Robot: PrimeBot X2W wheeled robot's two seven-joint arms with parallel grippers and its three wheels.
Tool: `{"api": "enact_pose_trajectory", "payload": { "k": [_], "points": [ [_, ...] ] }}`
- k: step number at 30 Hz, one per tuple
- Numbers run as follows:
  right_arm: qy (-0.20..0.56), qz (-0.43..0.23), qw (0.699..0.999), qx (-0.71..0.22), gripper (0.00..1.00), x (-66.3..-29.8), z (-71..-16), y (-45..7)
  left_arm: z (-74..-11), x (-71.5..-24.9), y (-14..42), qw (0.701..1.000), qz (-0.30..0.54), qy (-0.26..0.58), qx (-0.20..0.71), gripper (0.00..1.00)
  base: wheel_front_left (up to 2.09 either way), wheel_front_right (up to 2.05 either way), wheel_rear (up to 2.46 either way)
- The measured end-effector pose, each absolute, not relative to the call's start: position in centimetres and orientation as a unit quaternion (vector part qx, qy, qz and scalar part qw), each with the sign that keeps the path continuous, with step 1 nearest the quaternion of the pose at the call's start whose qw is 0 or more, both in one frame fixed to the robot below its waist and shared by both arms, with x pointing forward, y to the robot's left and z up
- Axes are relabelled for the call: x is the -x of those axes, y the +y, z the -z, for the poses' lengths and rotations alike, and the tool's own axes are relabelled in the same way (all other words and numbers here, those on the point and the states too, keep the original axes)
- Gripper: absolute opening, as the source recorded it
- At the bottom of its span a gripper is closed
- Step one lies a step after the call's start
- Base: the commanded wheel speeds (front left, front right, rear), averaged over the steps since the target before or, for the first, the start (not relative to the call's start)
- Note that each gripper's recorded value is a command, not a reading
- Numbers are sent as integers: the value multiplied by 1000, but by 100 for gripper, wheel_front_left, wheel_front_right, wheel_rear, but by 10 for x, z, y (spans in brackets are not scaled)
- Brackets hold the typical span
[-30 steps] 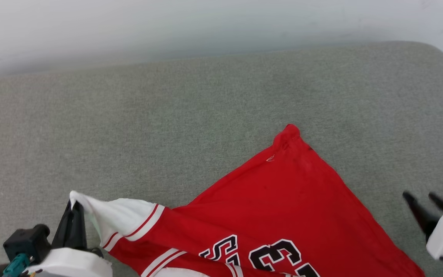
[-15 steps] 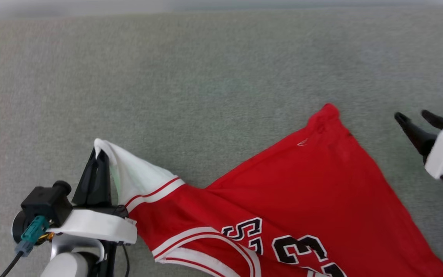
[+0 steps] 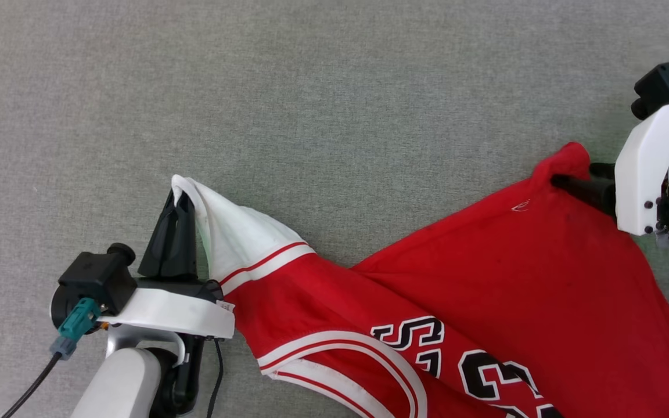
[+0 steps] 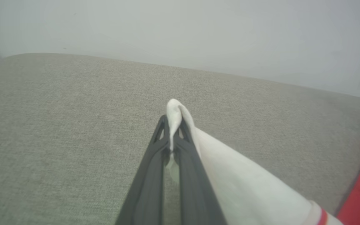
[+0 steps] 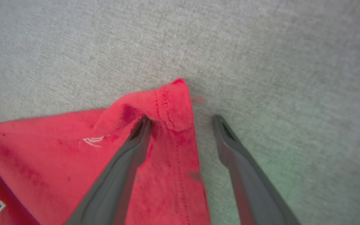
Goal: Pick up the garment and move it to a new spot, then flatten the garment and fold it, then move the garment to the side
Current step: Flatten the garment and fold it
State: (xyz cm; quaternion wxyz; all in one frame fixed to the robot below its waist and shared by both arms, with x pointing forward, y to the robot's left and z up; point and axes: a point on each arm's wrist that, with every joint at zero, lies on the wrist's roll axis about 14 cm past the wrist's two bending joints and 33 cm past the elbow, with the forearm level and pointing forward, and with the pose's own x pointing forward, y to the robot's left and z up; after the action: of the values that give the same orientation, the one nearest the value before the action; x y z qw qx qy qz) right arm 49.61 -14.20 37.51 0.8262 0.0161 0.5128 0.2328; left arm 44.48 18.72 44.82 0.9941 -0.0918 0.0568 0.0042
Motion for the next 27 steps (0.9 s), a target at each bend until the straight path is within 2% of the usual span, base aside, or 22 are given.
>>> {"api": "enact_pose_trajectory", "payload": {
  "k": [5,6,7,11,15,20,27],
  "points": [
    [557,-245,794,-2,100,-493,-362,-135,-440,-445,188,993,-8,64,94,0,0,0,0],
    [560,-247,791,-1,27,-492,-362,-134,-438,-444,188,993,-8,66,94,0,0,0,0],
    [562,-248,789,0,0,-492,-362,-133,-437,-444,189,993,-9,67,95,0,0,0,0],
    [553,-262,791,-1,0,-491,-367,-124,-435,-441,190,993,-10,71,95,0,0,0,0],
    [515,-275,812,-10,0,-496,-385,-113,-445,-440,195,994,-7,60,92,0,0,0,0],
    [447,-260,856,-13,0,-507,-421,-120,-467,-442,203,996,1,38,77,0,0,0,0],
    [352,-214,911,-14,0,-514,-481,-147,-539,-463,213,997,25,-37,64,0,0,0,0]
  ]
}}
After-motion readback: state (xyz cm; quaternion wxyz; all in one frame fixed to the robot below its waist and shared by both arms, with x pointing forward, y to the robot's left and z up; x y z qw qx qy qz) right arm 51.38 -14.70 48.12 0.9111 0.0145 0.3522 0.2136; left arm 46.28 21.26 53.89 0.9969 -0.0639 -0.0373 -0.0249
